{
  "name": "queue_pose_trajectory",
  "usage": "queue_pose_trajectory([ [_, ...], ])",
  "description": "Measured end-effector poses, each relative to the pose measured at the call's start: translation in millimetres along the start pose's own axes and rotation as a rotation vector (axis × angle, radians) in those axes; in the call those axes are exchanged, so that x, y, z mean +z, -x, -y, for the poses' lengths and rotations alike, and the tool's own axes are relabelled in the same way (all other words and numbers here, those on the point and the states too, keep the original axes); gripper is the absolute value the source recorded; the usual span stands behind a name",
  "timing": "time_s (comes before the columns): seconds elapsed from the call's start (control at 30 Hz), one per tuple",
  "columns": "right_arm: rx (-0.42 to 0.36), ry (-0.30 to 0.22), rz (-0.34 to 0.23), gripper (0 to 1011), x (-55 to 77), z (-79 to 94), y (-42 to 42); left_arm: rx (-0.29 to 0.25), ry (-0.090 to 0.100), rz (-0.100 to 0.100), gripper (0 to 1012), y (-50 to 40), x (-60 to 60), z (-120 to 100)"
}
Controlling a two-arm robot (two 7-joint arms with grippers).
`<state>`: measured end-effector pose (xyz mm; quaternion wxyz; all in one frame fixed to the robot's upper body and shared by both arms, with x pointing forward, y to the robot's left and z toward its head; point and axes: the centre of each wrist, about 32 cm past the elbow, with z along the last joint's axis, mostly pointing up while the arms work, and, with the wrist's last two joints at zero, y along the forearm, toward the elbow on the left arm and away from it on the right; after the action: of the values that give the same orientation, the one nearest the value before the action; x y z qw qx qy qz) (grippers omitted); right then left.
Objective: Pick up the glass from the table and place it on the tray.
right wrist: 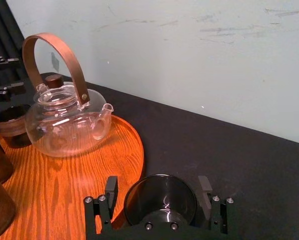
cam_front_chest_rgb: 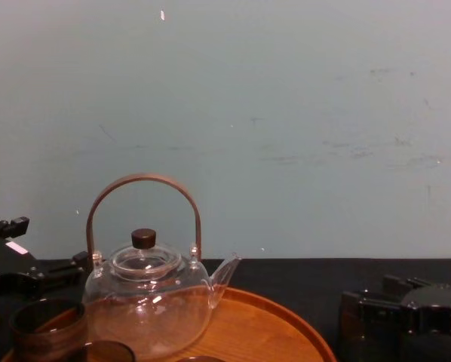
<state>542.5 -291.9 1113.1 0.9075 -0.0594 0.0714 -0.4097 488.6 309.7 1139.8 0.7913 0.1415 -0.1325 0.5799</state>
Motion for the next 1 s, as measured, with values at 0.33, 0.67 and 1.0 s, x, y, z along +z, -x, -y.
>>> queue_pose_trajectory([
  [0.33,-0.005,0.01,-0.01,1002,-4.6,0.1,-0.1,0.0,0.0,0.0,1001,0.0,0.0,0.0],
  [0.67,-0.003,0.017,-0.014,1002,-7.0,-1.2,0.0,0.0,0.0,0.0,1001,0.0,0.0,0.0],
  [1.0,0.001,0.033,-0.023,1003,-11.4,-4.9,0.1,0.0,0.0,0.0,1001,0.0,0.0,0.0],
])
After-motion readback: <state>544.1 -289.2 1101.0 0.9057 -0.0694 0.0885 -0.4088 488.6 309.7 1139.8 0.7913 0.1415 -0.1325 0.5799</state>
